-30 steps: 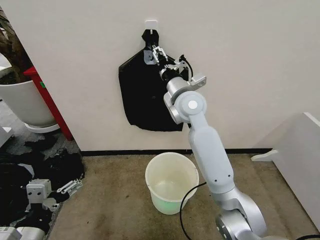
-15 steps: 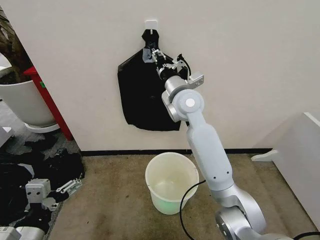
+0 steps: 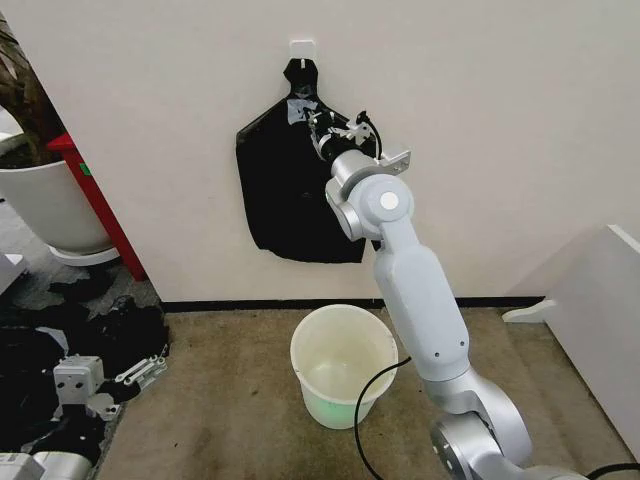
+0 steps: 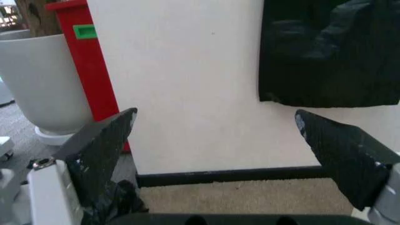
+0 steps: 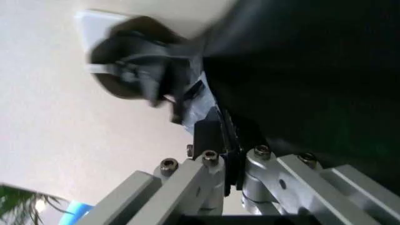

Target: Place the garbage bag over the trash bin.

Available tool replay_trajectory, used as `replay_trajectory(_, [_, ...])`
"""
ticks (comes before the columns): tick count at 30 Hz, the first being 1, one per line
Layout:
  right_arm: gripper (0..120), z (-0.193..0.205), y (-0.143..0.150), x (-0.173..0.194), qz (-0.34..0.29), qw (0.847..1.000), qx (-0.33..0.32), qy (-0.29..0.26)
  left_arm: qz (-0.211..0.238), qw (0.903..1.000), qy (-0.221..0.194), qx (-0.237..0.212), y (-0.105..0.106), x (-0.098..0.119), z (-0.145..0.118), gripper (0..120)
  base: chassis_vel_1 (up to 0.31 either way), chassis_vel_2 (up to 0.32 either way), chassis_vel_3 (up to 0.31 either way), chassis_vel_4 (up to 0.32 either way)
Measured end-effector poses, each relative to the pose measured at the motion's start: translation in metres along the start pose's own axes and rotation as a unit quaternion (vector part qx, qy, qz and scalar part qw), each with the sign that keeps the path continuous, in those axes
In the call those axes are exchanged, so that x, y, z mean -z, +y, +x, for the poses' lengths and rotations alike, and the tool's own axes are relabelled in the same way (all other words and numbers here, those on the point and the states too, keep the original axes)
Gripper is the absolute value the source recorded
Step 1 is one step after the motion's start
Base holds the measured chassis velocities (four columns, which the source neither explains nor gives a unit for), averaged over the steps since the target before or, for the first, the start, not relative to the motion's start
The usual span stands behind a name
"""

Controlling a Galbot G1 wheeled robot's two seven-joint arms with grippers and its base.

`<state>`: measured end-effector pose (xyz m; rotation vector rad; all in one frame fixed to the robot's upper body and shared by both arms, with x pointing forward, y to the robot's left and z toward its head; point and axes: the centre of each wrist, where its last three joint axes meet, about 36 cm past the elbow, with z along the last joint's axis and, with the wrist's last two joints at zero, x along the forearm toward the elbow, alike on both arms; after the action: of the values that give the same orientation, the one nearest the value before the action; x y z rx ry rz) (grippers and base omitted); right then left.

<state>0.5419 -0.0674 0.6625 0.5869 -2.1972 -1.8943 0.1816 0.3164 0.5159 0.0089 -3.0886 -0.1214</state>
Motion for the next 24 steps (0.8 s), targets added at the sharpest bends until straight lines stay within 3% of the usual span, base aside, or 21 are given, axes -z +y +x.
replay_trajectory(11, [0,0.043,-0.016,-0.032,-0.048,0.997,-0.028,0.051,0.002,0.9999,-0.009,-0.004,-0.001,0.001,-0.003,100,0.000,0.000,0.000,0.000])
replay_trajectory(24, [0,0.083,-0.052,-0.041,-0.037,0.995,-0.064,0.066,0.003,0.9999,-0.015,-0.005,-0.001,0.001,-0.003,100,0.000,0.000,0.000,0.000])
